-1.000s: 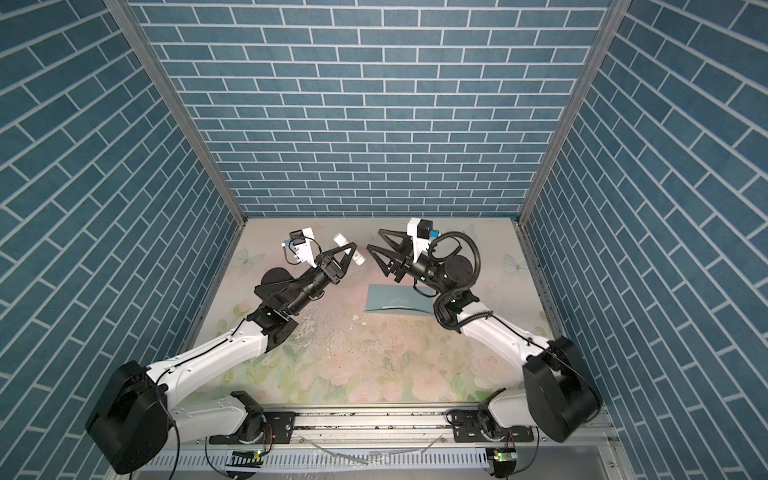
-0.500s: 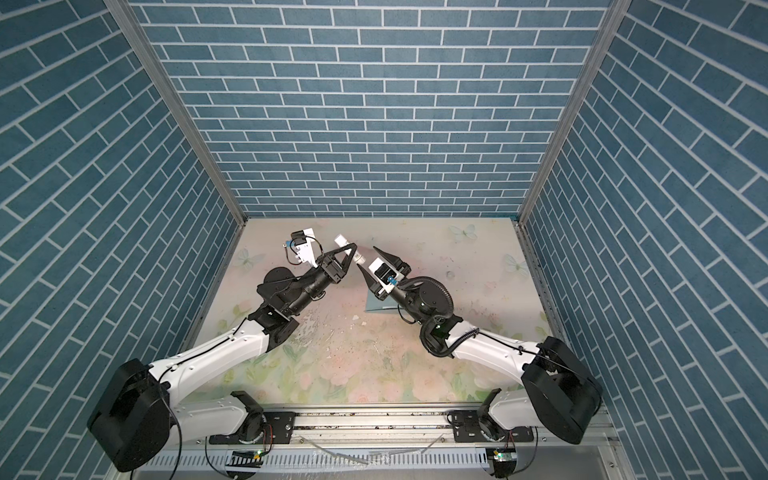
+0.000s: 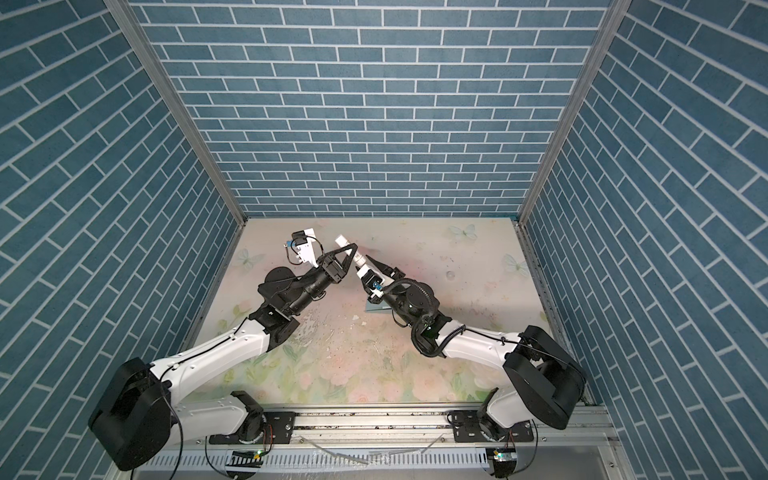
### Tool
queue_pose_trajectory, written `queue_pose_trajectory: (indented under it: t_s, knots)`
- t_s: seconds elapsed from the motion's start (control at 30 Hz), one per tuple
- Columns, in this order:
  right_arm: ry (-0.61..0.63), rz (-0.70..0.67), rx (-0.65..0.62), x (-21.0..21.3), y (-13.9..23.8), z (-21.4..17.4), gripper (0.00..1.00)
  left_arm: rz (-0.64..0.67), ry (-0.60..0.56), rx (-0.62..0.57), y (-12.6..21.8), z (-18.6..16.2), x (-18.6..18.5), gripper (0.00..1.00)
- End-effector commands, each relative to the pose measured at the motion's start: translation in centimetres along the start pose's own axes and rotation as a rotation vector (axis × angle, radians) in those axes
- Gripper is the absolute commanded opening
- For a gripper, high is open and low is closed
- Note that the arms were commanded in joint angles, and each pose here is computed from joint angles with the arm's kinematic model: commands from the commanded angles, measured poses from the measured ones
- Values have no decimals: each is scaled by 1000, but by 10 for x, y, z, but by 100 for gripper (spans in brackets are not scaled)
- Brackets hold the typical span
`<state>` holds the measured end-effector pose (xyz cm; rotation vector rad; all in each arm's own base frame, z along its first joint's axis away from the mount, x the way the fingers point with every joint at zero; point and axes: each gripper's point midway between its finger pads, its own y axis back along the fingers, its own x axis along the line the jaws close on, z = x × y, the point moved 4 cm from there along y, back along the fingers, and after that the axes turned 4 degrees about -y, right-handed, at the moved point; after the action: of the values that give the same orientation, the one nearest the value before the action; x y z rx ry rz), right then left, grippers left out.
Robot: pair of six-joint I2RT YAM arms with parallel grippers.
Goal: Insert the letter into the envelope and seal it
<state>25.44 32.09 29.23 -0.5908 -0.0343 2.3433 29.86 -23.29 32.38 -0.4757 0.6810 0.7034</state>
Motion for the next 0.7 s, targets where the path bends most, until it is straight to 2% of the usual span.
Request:
queue_pose_trajectory:
  t_s: [0.0, 0.2, 0.37, 0.57, 0.67]
  knots:
    - [30, -59, -85, -12, -8, 27, 38, -33, -2, -20, -5, 8, -10, 0]
    - [28, -65, -94, -12, -10, 30, 41, -35, 7, -17, -6, 7, -9, 0]
    - [29, -60, -81, -10, -14, 27, 37, -38, 8, -21, -5, 8, -11, 0]
    - [22, -64, -85, -12, -14, 30, 19, -39, 8, -18, -5, 7, -10, 0]
    - [1, -62, -93, -13, -13, 32, 6, -42, 9, -17, -6, 7, -10, 0]
